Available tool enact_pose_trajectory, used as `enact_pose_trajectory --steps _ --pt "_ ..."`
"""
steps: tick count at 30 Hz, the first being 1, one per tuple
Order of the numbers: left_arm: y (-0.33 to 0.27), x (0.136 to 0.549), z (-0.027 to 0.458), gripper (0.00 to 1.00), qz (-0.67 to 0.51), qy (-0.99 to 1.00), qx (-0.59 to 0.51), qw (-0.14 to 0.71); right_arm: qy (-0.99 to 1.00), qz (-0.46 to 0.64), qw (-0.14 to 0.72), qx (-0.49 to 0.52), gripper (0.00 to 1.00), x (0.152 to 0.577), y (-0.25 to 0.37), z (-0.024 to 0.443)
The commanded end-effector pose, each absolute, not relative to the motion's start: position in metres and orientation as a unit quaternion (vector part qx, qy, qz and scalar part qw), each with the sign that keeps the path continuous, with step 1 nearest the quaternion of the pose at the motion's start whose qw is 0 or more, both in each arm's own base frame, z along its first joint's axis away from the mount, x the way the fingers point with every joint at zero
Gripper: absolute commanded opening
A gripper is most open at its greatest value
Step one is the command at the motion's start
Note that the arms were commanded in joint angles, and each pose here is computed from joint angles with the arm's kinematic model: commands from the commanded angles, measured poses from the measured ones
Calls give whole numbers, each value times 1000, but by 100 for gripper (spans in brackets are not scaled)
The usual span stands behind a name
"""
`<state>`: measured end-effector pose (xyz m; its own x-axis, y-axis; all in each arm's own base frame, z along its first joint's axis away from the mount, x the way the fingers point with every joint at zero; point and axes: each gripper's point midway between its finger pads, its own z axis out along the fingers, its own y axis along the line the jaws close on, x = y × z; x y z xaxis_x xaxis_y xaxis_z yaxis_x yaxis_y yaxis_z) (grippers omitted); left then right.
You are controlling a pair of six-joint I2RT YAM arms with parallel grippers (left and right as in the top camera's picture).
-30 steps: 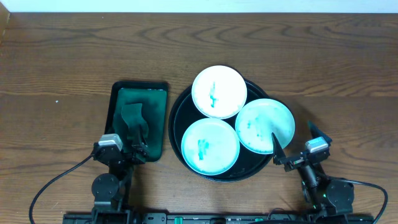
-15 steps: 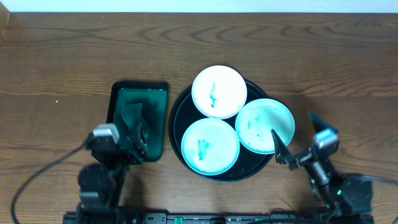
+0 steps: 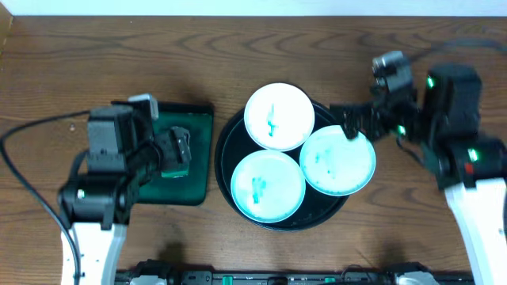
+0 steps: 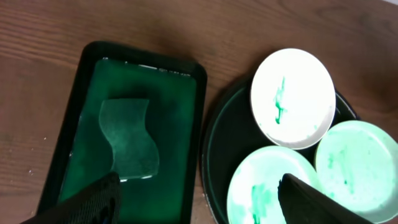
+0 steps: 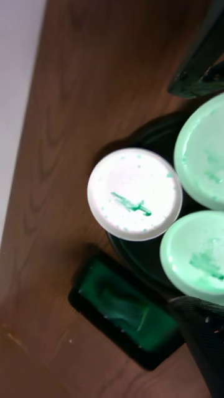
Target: Clean dirty plates on tray and stack at the side
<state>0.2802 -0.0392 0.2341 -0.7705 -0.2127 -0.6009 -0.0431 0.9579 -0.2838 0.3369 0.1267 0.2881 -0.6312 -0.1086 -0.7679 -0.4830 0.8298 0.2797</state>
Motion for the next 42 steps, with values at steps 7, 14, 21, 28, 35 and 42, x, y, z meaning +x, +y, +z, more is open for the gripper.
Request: enact_pose_trajectory --steps 7,14,21,28,35,42 --pt "-42 277 232 81 -135 940 -65 306 889 343 251 -171 91 331 177 235" --pt "-42 277 232 81 -135 940 -65 306 955 159 112 -224 64 298 201 132" --pt "-42 276 231 81 -134 941 -65 305 957 128 65 -251 58 301 214 81" --pt "-42 276 230 81 -134 941 -65 304 937 171 -8 -305 49 284 230 36" --pt "-42 275 229 81 -134 942 -65 302 955 111 -22 -276 36 295 215 -1" --pt "-37 276 221 80 -117 946 -72 293 982 74 -18 -170 1 306 196 -1"
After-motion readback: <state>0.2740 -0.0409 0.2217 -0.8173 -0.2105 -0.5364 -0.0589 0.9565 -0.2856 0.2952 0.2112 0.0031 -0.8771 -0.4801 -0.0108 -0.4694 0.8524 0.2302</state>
